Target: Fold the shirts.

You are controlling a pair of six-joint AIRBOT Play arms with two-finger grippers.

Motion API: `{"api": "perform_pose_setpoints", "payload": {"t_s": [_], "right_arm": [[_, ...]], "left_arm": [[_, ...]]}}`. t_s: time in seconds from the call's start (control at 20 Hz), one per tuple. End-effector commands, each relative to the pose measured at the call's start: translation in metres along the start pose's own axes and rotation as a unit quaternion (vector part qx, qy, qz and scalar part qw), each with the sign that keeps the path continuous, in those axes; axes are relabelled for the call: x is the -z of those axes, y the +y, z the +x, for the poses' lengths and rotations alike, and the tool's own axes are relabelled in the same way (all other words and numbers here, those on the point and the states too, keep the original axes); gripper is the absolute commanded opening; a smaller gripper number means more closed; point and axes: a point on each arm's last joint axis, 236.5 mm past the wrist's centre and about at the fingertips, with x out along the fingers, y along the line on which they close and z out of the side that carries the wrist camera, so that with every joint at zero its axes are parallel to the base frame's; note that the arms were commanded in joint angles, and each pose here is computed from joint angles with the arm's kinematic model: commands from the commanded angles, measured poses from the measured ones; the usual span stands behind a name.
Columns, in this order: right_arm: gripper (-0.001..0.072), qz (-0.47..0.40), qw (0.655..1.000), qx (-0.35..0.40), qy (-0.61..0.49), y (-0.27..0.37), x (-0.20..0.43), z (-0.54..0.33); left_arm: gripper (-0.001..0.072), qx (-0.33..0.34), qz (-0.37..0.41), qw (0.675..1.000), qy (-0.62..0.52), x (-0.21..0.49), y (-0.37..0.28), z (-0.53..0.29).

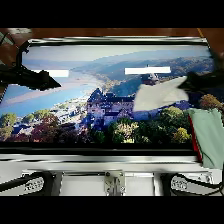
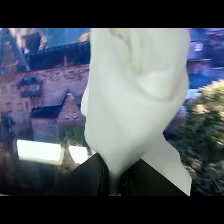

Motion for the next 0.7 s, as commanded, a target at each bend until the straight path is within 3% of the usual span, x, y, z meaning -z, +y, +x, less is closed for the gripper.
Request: {"api": "perform_pose_setpoints", "payload": {"t_s": [0.0,0.3,0.45,0.65], "right_arm": [[0.0062,0.083,0.992,0.089,-0.045,-0.074,0.015,-0.088],[0.0061,0.188,0.955,0.219,-0.067,-0.190,0.052,-0.149],[0.0061,0.211,0.940,0.227,-0.141,-0.216,0.038,-0.174],[0.0061,0.230,0.932,0.238,-0.148,-0.230,0.052,-0.192]], "left_arm": [[0.0037,0.000,0.003,1.000,0.001,0.001,-0.001,0.001],[0.0037,0.006,0.003,1.000,0.024,0.011,-0.004,0.000],[0.0037,0.008,0.002,0.999,0.031,0.015,-0.005,0.000],[0.0037,0.008,0.001,0.999,0.031,0.015,-0.005,0.000]]}}
